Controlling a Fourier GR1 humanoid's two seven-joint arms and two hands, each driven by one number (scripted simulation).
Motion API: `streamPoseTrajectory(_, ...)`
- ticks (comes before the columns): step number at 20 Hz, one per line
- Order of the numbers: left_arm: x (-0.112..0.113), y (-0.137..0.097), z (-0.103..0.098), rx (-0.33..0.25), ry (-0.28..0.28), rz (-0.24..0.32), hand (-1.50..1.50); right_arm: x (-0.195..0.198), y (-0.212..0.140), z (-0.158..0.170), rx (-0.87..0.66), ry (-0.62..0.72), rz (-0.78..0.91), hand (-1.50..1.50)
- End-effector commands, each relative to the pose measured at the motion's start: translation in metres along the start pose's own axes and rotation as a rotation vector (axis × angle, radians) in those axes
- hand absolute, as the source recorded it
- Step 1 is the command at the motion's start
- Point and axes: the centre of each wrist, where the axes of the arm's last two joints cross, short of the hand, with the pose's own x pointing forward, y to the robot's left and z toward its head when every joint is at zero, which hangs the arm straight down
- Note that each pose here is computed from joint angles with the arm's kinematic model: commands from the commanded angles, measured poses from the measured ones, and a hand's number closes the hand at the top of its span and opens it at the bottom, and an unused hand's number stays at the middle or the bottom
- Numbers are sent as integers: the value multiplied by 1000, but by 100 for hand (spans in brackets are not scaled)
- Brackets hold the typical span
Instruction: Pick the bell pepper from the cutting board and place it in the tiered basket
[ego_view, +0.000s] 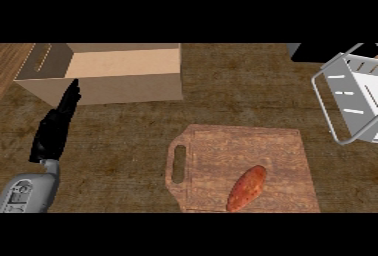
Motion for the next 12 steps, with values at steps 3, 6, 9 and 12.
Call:
streamPoseTrajectory(3,14,-1,-5,4,-18,-16,0,-20,42,1,113,5,-67,150)
streamPoseTrajectory(6,-1,8,5,14,-1,-13,0,-32,52,6,221,111,-184,150)
streamPoseTrajectory(9,14,1,-5,-8,-15,-4,0,-44,61,12,265,161,-248,-150)
streamPoseTrajectory(12,10,6,-4,13,-6,3,0,-50,63,14,235,158,-269,-150)
